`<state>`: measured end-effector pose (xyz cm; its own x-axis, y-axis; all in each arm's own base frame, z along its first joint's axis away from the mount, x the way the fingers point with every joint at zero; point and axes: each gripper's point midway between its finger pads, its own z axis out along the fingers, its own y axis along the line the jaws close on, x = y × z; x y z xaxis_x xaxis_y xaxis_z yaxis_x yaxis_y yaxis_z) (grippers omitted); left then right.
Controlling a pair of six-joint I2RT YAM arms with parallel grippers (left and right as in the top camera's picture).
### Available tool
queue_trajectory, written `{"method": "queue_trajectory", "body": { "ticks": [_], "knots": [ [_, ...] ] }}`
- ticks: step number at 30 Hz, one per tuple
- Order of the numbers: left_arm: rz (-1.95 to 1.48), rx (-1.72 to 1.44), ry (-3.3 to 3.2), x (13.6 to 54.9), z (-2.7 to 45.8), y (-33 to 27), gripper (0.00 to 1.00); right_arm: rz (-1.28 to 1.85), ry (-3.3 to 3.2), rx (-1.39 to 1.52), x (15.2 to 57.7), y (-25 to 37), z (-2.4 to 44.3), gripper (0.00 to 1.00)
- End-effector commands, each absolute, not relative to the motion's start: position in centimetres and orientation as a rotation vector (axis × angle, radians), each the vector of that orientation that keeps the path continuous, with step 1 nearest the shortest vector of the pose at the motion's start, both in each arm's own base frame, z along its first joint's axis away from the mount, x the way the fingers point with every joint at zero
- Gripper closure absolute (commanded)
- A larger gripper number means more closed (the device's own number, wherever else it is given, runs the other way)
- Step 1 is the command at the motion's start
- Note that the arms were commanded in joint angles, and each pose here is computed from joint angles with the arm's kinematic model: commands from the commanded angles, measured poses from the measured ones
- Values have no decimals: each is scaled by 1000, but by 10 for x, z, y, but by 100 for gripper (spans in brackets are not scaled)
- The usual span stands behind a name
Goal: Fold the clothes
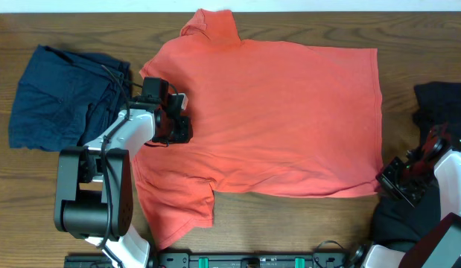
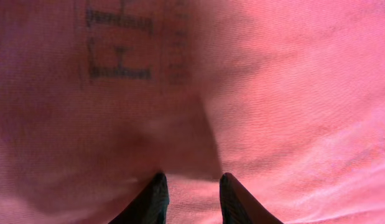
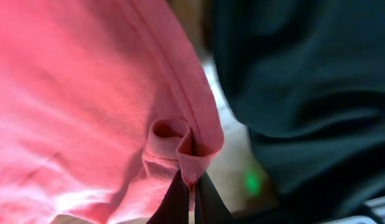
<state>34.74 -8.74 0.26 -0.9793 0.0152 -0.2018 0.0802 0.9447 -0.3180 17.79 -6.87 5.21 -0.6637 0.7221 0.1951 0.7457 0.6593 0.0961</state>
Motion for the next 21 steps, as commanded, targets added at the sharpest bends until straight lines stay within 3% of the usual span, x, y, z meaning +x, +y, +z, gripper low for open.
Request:
{"method": "queue_trajectory", "body": {
  "ticks": [1,6,9,14,20,21],
  "knots": [
    [-494,86,2927,342,-6,-88,70,-121,-2755,-1211,173,-85,55,94],
    [-494,86,2927,342,-6,-88,70,-58,-2753,-1230,171,-92,54,80],
    [-494,87,2927,343,-6,-88,70,-58,-2756,-1243,173,-93,54,76],
    [-494,86,2927,343,-6,-88,70,-173,-2789,-1262,187,-85,54,59],
    [-496,86,2929,342,-6,-88,69,-253,-2850,-1275,205,-82,51,57],
    [-496,85,2931,341,-5,-88,69,-269,-2871,-1295,211,-84,50,62]
  ]
}}
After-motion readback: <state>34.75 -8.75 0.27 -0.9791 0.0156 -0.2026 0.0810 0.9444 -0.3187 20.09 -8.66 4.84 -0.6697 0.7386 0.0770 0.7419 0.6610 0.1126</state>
